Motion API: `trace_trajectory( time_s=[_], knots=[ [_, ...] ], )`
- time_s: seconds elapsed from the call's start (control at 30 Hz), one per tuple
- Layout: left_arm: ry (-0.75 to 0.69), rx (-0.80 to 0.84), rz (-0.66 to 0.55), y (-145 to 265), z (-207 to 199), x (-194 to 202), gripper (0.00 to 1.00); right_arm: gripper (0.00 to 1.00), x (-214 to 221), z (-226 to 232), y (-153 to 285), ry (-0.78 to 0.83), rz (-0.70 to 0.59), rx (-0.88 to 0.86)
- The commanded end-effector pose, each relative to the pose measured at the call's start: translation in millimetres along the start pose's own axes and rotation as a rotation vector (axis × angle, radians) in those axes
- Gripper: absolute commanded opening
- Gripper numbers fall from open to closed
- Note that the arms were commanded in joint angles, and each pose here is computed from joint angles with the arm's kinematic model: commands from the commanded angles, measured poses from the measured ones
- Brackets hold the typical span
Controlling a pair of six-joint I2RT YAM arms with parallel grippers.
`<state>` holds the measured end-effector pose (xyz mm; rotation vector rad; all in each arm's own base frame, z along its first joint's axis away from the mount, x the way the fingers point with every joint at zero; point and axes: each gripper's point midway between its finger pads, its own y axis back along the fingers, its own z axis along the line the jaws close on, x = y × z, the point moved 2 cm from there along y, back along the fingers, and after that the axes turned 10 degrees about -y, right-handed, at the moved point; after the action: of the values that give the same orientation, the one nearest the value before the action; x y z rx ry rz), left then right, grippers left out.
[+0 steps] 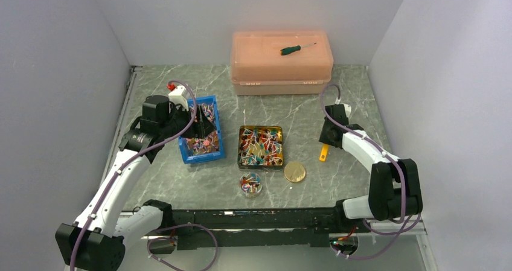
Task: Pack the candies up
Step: Place the spatula at the center of the board.
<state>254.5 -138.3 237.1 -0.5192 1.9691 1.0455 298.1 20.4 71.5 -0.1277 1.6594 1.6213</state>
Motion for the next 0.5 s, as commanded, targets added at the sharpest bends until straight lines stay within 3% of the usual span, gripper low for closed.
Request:
trace_trajectory(
  time_s=[0.0,0.47],
  knots=[
    [-0.045,0.033,-0.072,5,-6,-14,0.80,0.00,-10,3,-11,-0.071,-0.031,-0.049],
    [-0.047,0.033,-0.073,5,-6,-15,0.81,0.03,-4,-11,-40,-0.151,0.031,-0.013]
  ],
)
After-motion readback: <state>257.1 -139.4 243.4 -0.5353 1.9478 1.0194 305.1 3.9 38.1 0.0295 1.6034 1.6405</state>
